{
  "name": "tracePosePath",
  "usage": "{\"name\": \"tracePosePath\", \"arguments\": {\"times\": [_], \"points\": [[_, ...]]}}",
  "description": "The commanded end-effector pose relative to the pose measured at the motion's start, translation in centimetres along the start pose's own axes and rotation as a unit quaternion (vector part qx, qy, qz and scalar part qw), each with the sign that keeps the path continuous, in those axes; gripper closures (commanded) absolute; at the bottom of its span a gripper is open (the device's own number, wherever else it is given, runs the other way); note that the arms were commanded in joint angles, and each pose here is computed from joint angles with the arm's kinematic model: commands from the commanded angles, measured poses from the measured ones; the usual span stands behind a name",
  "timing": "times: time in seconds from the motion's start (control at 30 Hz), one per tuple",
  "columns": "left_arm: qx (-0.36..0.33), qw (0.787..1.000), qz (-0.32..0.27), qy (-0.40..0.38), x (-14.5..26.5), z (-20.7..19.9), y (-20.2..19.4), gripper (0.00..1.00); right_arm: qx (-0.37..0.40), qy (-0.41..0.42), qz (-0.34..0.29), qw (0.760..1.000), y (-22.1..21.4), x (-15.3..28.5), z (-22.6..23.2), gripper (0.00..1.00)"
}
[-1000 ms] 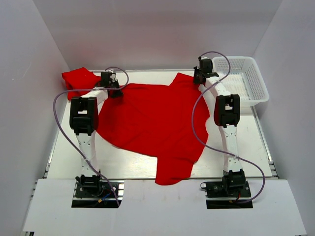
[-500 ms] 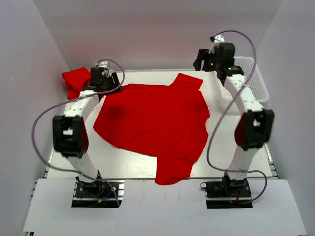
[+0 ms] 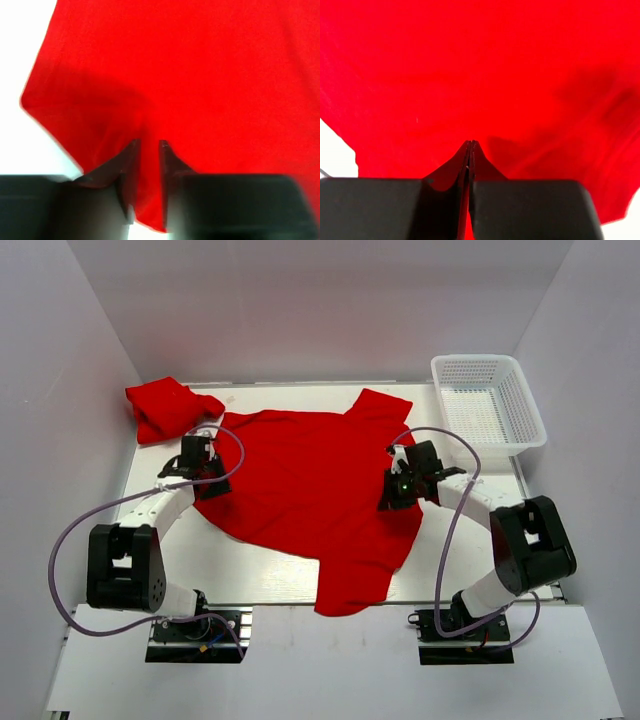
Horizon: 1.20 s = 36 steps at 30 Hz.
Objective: Fold and stack the t-shirts
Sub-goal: Flatten out the tshirt
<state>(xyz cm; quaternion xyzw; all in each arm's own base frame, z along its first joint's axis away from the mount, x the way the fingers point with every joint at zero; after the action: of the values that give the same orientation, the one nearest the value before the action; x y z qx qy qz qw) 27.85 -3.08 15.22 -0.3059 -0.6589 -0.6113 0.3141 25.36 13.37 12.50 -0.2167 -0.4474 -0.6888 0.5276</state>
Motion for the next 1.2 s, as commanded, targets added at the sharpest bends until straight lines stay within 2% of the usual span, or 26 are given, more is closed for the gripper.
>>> {"name": "tracePosePath", "arguments": {"times": [0.0, 0.03, 0.13, 0.2, 0.4, 0.5, 0.7, 0.83, 0.93, 1.17], "points": [[0.016, 0.999, -0.015, 0.042, 1.4, 0.5, 0.0, 0.44, 0.015, 0.011, -0.035, 0.999, 0.0, 1.5, 1.3, 1.00], [0.024, 0.998, -0.014, 0.061, 1.4, 0.8, -0.1, 0.34, 0.011, -0.007, -0.036, 0.999, -0.2, 1.4, 1.0, 1.00], [0.037, 0.996, -0.006, 0.081, 1.1, 1.0, -0.9, 0.28, -0.001, -0.039, -0.016, 0.999, -1.7, 0.6, -0.3, 1.00], [0.045, 0.995, -0.019, 0.084, 0.7, 1.1, -1.0, 0.28, -0.006, -0.048, -0.004, 0.999, -2.0, 0.1, -0.8, 1.00], [0.051, 0.995, 0.013, 0.089, -1.3, 1.0, -1.8, 0.34, -0.021, -0.073, 0.017, 0.997, -2.4, -0.9, -1.7, 1.00], [0.053, 0.995, 0.000, 0.079, -1.5, 0.9, -1.4, 0.41, -0.024, -0.093, 0.016, 0.995, -2.5, -0.9, -2.2, 1.00], [0.045, 0.994, 0.033, 0.097, -2.6, 0.9, -2.2, 0.69, -0.036, -0.108, 0.020, 0.993, -2.7, -1.1, -2.5, 1.00], [0.044, 0.993, 0.038, 0.098, -2.5, 0.9, -2.3, 0.81, -0.051, -0.121, 0.029, 0.991, -3.2, -1.0, -3.1, 1.00], [0.046, 0.992, 0.039, 0.111, -1.9, 0.9, -2.5, 0.99, -0.062, -0.128, 0.020, 0.990, -3.3, -0.7, -3.3, 1.00], [0.074, 0.986, -0.021, 0.148, 3.4, 1.8, -1.9, 1.00, -0.093, -0.159, 0.011, 0.983, -3.1, 0.0, -4.4, 1.00]]}}
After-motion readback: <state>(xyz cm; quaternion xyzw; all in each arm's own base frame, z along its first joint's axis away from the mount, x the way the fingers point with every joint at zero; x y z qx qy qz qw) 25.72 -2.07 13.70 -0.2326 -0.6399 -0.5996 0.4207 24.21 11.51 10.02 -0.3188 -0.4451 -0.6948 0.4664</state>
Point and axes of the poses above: each gripper's point midway between its finger pads, its own x axis back along the fingers, its own z axis along the line the jaws close on, y = z × x, the point moved 10 cm from there along x, back along the fingers, and after that the axes turned 12 degrees about -x, right-handed, at the moved point
